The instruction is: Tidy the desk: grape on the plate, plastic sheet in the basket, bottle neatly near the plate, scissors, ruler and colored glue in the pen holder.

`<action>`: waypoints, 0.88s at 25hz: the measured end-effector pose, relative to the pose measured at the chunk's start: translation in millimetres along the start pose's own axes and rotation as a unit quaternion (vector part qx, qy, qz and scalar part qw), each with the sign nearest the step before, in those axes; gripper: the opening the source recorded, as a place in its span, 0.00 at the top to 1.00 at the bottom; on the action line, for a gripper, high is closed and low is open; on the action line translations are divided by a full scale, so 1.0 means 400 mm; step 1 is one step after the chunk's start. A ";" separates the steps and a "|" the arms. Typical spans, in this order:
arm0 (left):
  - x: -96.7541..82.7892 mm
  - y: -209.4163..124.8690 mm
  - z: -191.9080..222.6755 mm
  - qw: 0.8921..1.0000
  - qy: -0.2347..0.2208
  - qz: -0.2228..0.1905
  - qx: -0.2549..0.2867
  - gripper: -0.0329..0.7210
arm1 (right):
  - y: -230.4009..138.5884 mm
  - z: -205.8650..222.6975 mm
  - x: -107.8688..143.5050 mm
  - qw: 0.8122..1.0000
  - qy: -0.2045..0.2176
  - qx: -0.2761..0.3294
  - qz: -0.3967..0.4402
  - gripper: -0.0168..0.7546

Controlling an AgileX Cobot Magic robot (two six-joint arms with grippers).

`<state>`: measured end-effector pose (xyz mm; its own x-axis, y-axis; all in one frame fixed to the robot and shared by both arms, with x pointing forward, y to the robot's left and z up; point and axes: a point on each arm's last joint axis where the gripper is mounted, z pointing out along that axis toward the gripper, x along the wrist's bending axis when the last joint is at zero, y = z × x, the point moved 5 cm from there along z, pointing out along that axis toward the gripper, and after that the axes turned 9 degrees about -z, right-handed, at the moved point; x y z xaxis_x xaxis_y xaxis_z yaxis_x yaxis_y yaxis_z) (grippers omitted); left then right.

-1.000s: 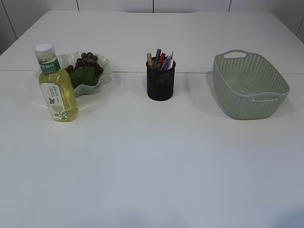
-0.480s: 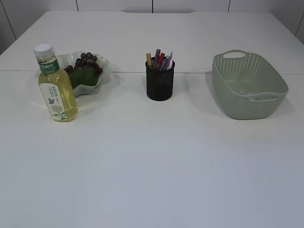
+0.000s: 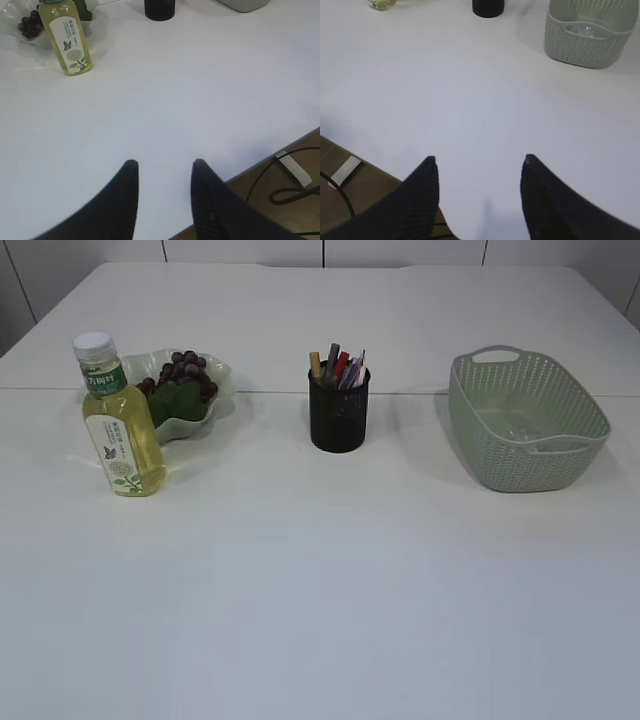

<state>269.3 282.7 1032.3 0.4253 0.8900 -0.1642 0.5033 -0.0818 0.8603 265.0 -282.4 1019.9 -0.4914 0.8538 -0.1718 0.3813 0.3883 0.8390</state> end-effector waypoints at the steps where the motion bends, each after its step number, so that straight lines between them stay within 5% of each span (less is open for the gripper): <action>1: -0.001 0.000 0.000 1.000 -0.001 0.000 0.000 0.61 | 0.000 0.000 0.000 1.000 0.000 0.000 0.000 0.44; 12: -0.009 -0.002 0.000 1.000 -0.007 -0.013 0.001 0.62 | 0.000 0.000 -0.002 1.000 -0.010 0.002 0.005 0.44; 22: 0.014 0.003 -0.001 0.988 0.121 -0.090 -0.027 0.62 | -0.006 0.000 -0.026 0.987 -0.135 0.029 0.078 0.44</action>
<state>272.0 287.9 1032.4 0.1364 0.9699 -0.2019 0.5115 0.1056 0.8528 269.3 -292.1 1019.8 -0.1990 0.9633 -0.1800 0.4835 0.2563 0.8370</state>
